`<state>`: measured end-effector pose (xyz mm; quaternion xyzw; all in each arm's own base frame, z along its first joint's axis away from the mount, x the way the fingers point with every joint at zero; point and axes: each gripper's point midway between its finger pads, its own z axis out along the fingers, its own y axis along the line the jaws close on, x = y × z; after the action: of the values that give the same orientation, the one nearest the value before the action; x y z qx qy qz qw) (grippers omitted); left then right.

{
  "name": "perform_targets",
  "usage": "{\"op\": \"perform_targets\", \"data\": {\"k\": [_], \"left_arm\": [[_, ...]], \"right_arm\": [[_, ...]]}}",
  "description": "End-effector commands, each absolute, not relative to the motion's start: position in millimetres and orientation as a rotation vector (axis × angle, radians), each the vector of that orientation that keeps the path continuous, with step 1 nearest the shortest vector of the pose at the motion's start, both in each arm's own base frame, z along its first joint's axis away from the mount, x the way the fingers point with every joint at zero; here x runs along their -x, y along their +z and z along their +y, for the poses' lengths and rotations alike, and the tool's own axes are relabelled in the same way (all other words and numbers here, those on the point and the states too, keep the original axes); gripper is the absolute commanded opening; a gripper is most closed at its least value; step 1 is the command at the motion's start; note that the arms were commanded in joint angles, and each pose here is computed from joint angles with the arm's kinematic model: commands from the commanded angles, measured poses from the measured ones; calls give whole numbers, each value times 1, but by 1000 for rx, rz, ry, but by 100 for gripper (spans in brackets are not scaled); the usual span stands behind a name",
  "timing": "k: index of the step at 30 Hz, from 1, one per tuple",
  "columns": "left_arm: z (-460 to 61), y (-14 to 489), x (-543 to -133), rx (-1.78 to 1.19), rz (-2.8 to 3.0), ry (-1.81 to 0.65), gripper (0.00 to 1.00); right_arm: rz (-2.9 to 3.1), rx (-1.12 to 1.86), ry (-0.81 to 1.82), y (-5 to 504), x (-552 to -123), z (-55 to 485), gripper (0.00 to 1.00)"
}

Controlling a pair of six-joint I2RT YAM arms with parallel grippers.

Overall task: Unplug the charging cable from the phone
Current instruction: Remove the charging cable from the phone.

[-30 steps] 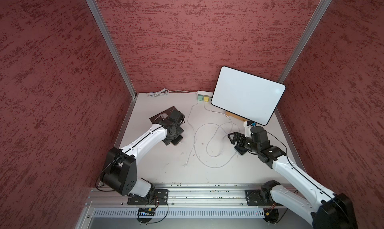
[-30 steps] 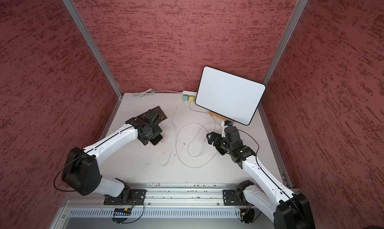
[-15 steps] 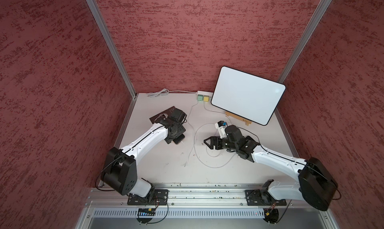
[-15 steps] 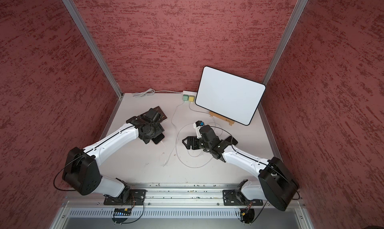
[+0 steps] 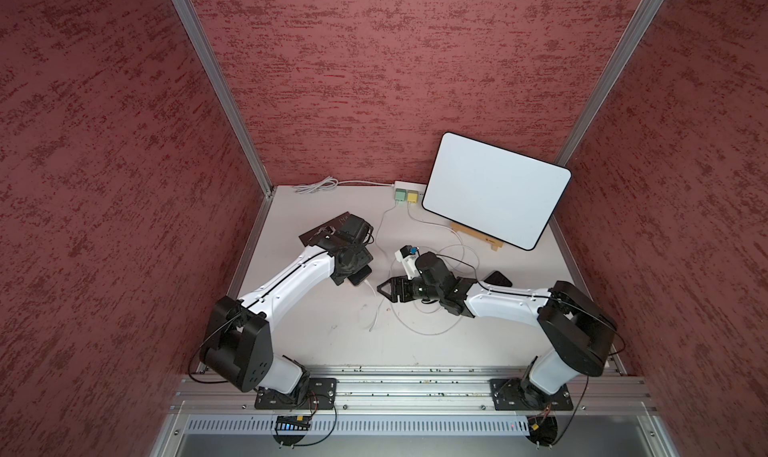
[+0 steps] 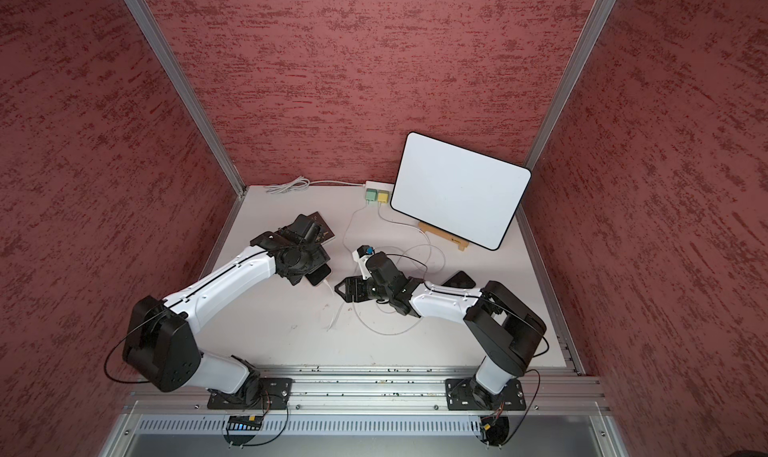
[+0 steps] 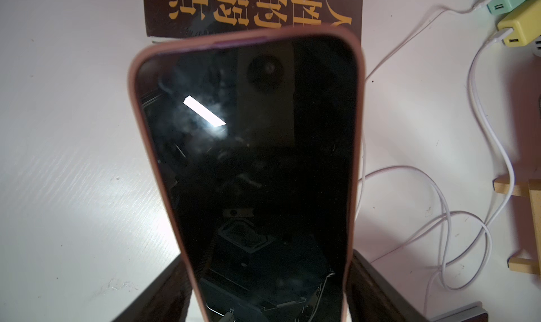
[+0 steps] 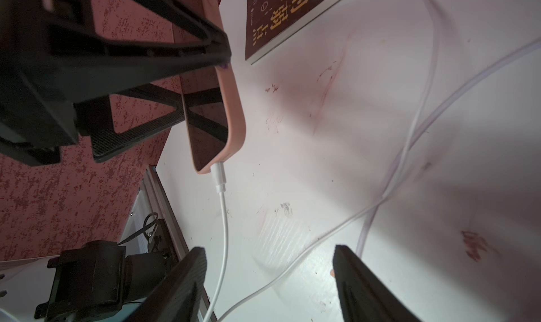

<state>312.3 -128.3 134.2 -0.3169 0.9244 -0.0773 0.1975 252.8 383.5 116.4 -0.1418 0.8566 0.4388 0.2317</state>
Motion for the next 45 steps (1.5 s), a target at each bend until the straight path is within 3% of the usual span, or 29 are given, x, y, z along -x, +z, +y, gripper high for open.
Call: {"op": "perform_targets", "data": {"k": [1, 32, 45], "left_arm": [[-136, 159, -321, 851, 2522, -311, 66], [-143, 164, -324, 839, 2524, -394, 63], [-138, 164, -324, 846, 2518, -414, 63]], "right_arm": [[2254, 425, 1304, 145, -255, 406, 70], [2273, 431, 1346, 132, -256, 421, 24], [2280, 425, 1326, 127, -256, 418, 14]]}}
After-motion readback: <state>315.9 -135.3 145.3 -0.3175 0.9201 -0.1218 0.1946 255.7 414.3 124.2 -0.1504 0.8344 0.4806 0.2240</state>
